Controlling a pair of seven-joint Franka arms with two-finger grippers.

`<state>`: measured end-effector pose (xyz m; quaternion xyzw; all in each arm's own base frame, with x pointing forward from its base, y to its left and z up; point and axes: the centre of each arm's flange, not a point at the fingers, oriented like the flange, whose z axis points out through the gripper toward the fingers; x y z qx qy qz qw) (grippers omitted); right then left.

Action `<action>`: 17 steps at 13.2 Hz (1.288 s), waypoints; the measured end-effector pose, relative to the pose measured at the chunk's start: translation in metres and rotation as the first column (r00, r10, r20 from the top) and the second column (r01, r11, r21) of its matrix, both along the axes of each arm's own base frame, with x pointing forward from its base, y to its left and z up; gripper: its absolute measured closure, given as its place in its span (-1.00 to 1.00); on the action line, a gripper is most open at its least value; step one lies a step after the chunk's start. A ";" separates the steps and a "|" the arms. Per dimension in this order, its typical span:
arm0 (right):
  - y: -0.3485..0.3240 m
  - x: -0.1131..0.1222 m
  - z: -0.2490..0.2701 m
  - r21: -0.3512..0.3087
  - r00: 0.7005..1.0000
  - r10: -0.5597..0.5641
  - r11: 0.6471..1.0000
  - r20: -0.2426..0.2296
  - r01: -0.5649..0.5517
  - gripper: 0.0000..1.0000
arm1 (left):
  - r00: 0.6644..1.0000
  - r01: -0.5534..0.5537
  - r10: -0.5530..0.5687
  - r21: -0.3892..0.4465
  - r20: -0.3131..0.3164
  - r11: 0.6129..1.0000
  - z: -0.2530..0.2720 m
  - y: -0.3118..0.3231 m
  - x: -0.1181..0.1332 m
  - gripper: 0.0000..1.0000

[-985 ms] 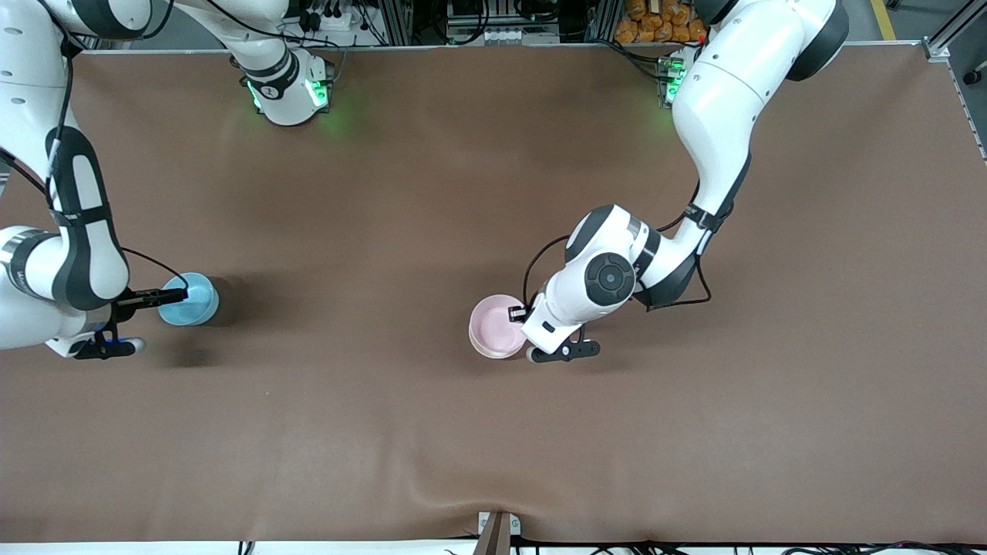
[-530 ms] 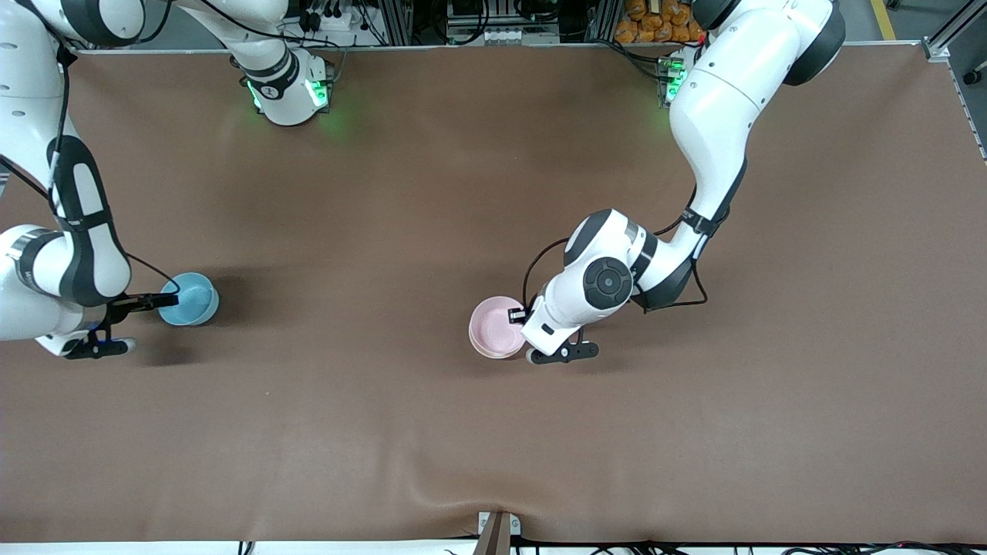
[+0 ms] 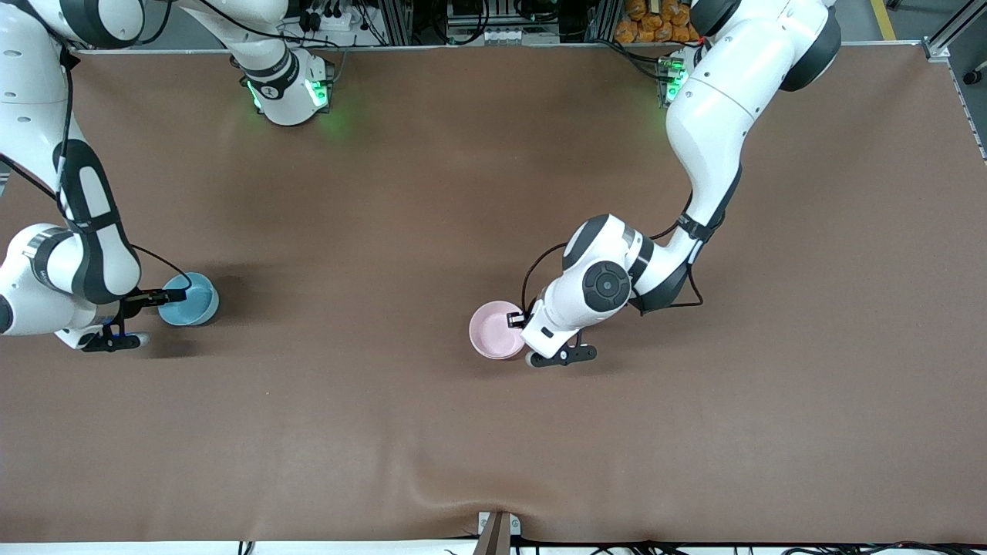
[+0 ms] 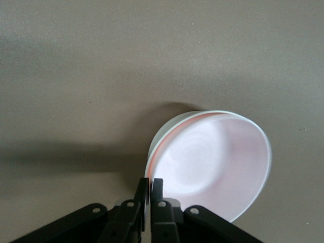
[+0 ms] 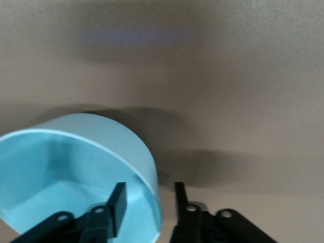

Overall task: Stack pink and blue bowls on white bowl
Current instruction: 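Lift the blue bowl with the right gripper while the left gripper withdraws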

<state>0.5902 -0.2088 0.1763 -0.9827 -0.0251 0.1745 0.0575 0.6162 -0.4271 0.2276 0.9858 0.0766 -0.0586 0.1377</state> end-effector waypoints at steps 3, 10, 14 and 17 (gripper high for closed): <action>0.001 0.003 0.003 0.016 1.000 -0.021 1.000 0.018 0.020 0.89 | 1.000 -0.002 0.002 -0.005 0.005 1.000 0.003 -0.001 0.001 0.30; 0.080 0.054 0.079 0.037 0.982 0.114 0.992 0.154 -0.121 0.94 | 0.999 0.035 -0.036 0.081 0.010 0.996 0.066 0.020 0.011 -1.00; 0.206 0.069 0.142 0.031 0.967 0.161 0.985 0.197 -0.170 0.94 | 0.999 0.006 -0.012 0.142 0.046 0.990 0.147 0.110 0.045 -1.00; 0.287 0.068 0.150 0.091 0.984 -0.032 0.996 0.174 0.016 0.94 | 0.998 -0.011 0.002 0.164 0.055 0.986 0.183 0.178 0.062 -1.00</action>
